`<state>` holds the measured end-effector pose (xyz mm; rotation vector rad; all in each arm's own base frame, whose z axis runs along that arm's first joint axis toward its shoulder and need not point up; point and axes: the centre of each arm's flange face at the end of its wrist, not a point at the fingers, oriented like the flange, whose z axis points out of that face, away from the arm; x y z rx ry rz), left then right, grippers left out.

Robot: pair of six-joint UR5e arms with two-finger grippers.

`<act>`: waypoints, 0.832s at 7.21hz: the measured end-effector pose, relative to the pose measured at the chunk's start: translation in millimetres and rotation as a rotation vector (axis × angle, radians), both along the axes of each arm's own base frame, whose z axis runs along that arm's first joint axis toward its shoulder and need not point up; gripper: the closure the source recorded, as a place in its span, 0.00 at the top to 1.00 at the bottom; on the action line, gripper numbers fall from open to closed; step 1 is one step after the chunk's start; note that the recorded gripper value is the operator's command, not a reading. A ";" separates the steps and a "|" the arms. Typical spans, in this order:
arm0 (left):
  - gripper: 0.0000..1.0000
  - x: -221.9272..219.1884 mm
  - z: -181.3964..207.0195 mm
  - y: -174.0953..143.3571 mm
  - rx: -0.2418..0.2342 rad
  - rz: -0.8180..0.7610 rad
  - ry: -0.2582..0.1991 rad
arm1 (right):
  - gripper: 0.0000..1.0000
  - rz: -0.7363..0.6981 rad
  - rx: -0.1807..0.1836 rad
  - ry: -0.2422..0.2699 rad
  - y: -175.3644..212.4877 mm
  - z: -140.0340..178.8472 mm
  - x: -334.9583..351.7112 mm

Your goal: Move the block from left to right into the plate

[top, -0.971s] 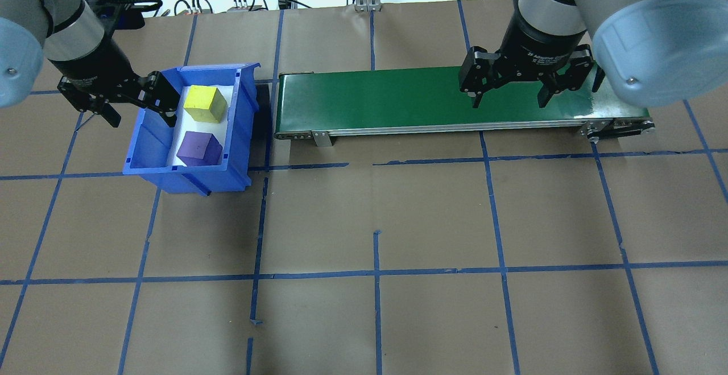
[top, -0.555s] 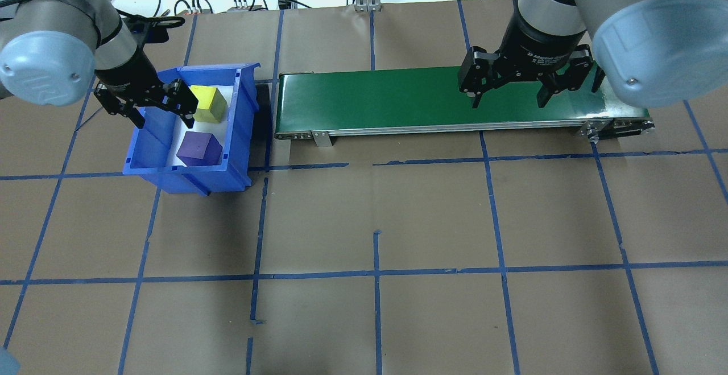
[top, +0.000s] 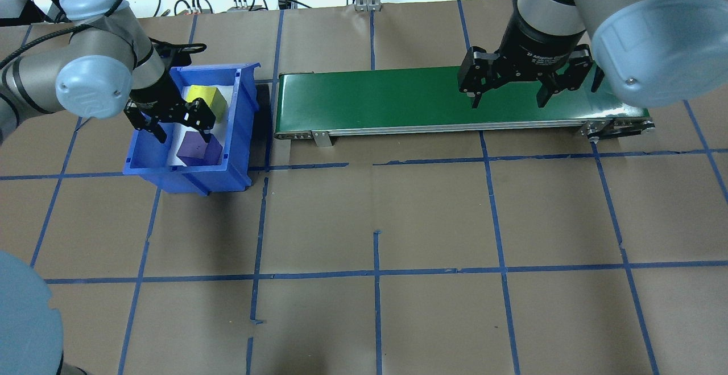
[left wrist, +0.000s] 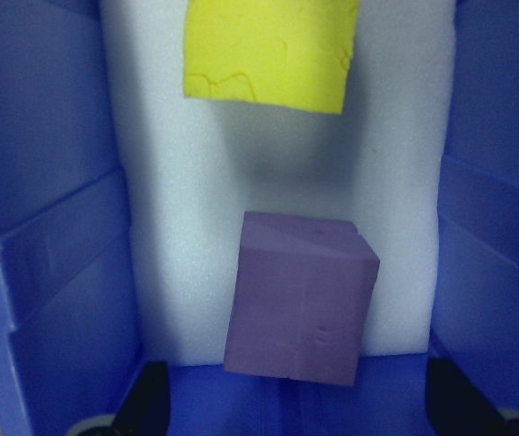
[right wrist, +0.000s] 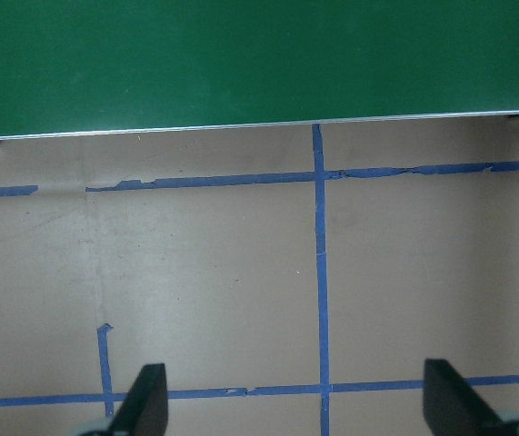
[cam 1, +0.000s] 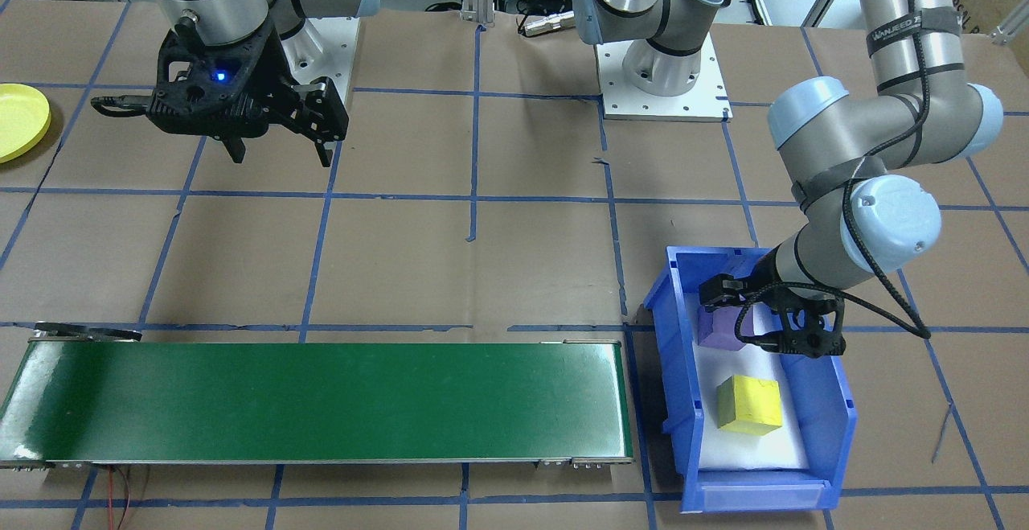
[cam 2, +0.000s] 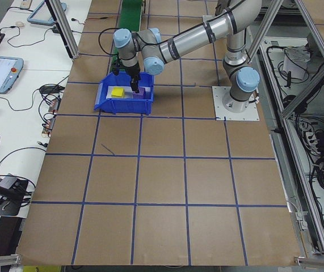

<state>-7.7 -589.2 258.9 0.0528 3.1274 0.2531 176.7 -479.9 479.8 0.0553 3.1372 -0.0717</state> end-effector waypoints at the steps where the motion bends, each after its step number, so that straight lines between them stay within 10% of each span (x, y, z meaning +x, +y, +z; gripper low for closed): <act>1: 1.00 -1.8 -19.4 8.2 0.006 -0.003 0.002 | 1.00 0.000 0.000 -0.001 0.0 0.0 0.1; 2: 0.98 -3.0 -36.7 14.2 0.005 -0.014 0.003 | 1.00 0.000 0.001 0.000 0.0 -0.1 0.1; 3: 0.51 -3.2 -48.8 15.7 -0.001 -0.028 0.003 | 1.00 0.000 0.001 0.001 0.0 -0.1 -0.1; 4: 0.32 -2.9 -55.4 15.1 -0.008 -0.036 0.002 | 1.00 0.000 0.000 0.002 0.0 -0.1 -0.2; 6: 0.28 -3.6 -40.8 9.5 -0.052 -0.037 -0.011 | 1.00 0.000 0.001 0.002 0.0 -0.1 -0.2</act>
